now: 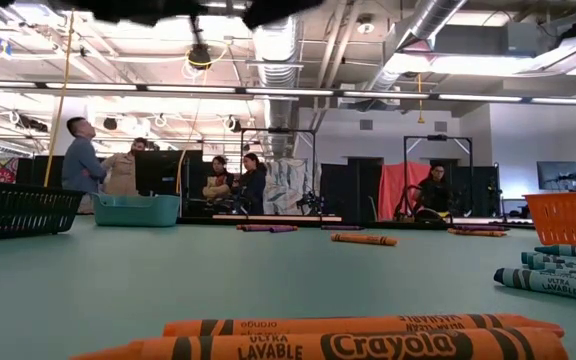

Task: Sort crayons
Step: Put the purple crayon into the black bin

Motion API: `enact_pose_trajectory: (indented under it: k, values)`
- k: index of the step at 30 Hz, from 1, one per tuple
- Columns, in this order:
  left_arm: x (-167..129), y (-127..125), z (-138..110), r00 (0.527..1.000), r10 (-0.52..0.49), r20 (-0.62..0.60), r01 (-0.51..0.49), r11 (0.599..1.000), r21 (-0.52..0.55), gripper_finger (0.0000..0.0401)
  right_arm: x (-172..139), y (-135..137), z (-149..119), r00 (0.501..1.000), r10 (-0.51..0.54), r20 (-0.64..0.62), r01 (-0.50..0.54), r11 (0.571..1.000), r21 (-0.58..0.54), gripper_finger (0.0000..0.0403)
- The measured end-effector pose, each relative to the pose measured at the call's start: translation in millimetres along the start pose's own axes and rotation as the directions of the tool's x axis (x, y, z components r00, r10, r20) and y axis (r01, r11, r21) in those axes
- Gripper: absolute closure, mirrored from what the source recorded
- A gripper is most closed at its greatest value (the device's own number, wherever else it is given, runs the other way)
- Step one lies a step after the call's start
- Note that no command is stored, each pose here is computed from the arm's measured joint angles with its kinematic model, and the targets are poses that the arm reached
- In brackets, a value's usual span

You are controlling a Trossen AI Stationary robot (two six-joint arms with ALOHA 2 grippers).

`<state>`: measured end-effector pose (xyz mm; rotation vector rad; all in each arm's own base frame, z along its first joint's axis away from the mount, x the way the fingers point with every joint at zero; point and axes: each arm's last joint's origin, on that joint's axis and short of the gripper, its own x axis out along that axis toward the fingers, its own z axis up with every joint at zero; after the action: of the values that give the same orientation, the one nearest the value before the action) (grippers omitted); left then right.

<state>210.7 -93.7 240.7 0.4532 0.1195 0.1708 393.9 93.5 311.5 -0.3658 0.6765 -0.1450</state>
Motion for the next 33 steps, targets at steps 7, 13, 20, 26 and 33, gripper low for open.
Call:
enact_pose_trajectory:
  k: [7, 13, 20, 26, 33]
  values:
    - [-32.9, 27.5, -12.9, 0.880, 0.037, -0.474, -0.119, 0.982, -0.144, 0.0395, 1.5, -8.1, -20.6, 0.978, -0.068, -0.196, 0.076, 0.997, 0.033, 0.0180]
    - [-63.9, 46.8, -30.3, 0.644, -0.032, -0.764, -0.321, 0.895, -0.309, 0.0395, 1.7, -12.9, -27.8, 0.960, -0.102, -0.261, 0.111, 0.994, 0.018, 0.0187]
    - [-77.1, 46.0, -37.3, 0.515, -0.109, -0.850, -0.494, 0.773, -0.398, 0.0389, 0.5, -11.6, -30.1, 0.954, -0.100, -0.282, 0.105, 0.994, 0.001, 0.0206]
    - [-81.7, 37.2, -35.7, 0.519, -0.140, -0.843, -0.546, 0.705, -0.453, 0.0388, -4.8, -5.4, -34.5, 0.937, -0.130, -0.323, 0.121, 0.991, -0.049, 0.0218]
    - [-84.1, 27.6, -53.9, 0.481, -0.145, -0.865, -0.592, 0.674, -0.442, 0.0387, -11.9, -3.3, -43.2, 0.892, -0.233, -0.388, 0.208, 0.972, -0.105, 0.0223]
